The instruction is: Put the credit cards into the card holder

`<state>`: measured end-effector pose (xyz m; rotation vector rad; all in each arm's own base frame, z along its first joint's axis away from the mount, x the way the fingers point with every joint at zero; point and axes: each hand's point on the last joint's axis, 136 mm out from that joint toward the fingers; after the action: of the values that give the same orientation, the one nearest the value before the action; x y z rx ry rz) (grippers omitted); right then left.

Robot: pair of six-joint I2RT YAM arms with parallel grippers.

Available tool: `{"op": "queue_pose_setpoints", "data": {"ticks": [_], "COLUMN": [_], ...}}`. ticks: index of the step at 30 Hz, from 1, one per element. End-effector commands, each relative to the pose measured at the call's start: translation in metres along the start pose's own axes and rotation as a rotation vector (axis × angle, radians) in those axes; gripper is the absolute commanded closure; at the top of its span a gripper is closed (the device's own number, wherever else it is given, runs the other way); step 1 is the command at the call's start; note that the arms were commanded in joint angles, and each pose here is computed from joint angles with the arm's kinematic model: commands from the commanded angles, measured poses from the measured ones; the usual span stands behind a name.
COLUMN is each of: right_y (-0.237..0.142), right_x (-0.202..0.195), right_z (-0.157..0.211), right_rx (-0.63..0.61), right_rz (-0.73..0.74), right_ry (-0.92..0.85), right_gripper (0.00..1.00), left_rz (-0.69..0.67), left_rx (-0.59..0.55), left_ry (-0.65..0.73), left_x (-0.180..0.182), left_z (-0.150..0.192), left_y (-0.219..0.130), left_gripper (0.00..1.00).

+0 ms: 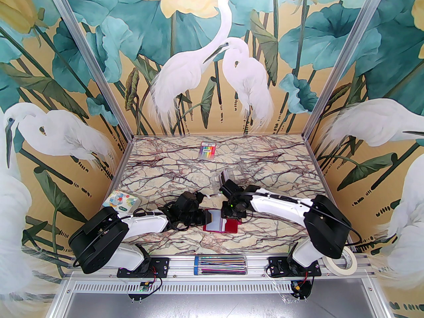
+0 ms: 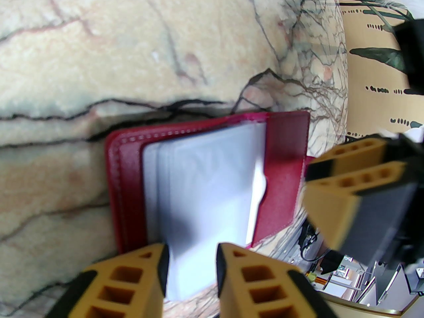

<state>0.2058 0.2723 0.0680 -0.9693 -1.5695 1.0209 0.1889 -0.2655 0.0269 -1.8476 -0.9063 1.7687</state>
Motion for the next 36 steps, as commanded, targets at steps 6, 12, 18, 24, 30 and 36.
{"op": "queue_pose_setpoints", "data": {"ticks": [6, 12, 18, 24, 30, 36], "right_y": [-0.064, -0.085, -0.076, -0.046, -0.027, -0.008], "right_x": [0.001, -0.012, -0.027, -0.031, -0.035, -0.040], "right_z": [-0.065, -0.116, -0.159, -0.180, -0.188, -0.182], "right_rx": [-0.152, -0.206, -0.185, -0.098, -0.058, 0.007], "right_rz": [0.038, 0.089, 0.131, 0.182, 0.200, 0.207], "right_ry": [-0.064, -0.097, -0.129, -0.187, -0.178, -0.179], "right_gripper": [0.54, 0.45, 0.41, 0.40, 0.40, 0.39], "left_rz": [-0.080, -0.079, -0.078, -0.079, -0.075, -0.075], "left_rx": [0.021, 0.012, 0.015, 0.012, 0.010, 0.010], "left_ry": [-0.015, -0.013, -0.013, -0.014, -0.013, -0.011], "left_x": [0.023, 0.022, 0.021, 0.022, 0.021, 0.021], "left_z": [0.013, 0.011, 0.012, 0.011, 0.011, 0.011], "left_y": [-0.002, -0.004, -0.003, -0.004, -0.005, -0.005], "left_gripper": [0.69, 0.69, 0.69, 0.69, 0.69, 0.70]}}
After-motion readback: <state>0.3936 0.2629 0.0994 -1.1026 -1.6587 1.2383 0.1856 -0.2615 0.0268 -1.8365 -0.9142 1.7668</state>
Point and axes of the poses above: each hand's point on the last joint's axis, 136 mm out from that joint toward the fingers, its own y axis out along the fingers, its own x axis along the line the jaws close on, z = x × y, and after that the axes turned 7 degrees about -y, right-handed
